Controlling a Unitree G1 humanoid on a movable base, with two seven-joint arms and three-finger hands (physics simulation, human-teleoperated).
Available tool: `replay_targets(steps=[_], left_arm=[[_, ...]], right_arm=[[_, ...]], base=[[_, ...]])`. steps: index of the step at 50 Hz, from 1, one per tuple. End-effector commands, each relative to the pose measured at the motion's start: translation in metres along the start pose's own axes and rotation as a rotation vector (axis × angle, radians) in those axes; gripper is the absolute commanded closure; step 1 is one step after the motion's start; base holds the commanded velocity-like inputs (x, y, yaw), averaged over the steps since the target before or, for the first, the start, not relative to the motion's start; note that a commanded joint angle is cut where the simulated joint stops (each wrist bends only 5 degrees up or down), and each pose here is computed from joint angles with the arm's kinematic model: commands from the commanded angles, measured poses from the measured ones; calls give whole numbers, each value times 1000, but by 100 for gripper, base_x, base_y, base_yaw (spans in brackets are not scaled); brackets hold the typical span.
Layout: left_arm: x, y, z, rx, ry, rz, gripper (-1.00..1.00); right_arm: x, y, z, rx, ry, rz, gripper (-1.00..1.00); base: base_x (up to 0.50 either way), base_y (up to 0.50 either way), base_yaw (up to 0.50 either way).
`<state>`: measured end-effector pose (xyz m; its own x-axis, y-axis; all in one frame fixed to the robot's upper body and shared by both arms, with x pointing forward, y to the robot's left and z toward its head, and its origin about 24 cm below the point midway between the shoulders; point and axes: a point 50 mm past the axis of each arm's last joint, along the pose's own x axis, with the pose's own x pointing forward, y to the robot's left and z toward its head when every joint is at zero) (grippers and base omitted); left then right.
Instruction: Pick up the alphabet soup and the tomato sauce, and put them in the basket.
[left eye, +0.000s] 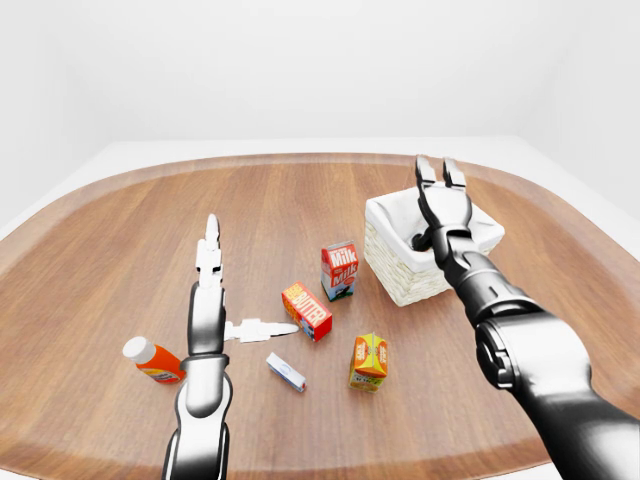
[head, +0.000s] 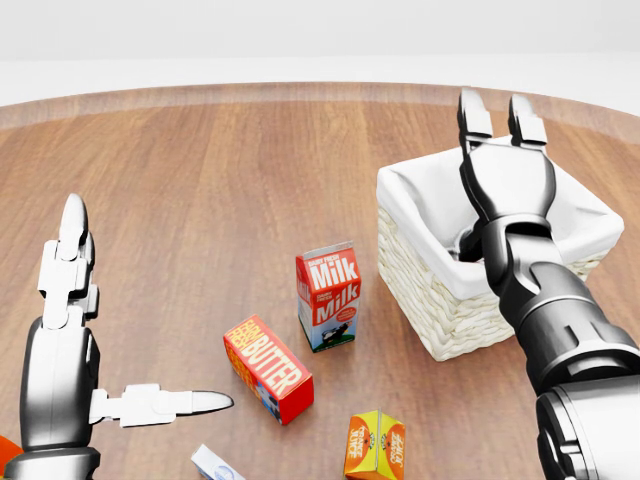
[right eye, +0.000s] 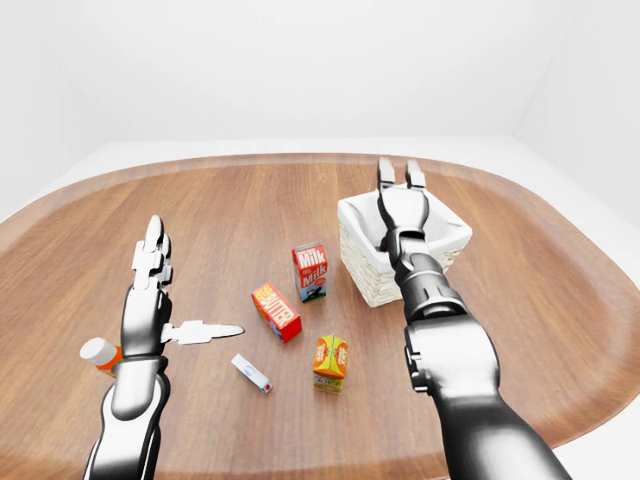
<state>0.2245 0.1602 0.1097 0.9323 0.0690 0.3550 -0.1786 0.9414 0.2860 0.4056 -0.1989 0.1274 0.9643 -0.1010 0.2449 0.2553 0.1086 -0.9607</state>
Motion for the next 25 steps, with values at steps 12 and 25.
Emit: replay_targets(steps=[12,25], left_arm=[[0,0,1,1,-3,0,-100],[0,0,1,1,-3,0,-100]], right_arm=[[1,-3,1,-2,-5,-9,-100],[11,-21,4,2,-11,-60,-100]], base=[[0,0,0],[0,0,0]])
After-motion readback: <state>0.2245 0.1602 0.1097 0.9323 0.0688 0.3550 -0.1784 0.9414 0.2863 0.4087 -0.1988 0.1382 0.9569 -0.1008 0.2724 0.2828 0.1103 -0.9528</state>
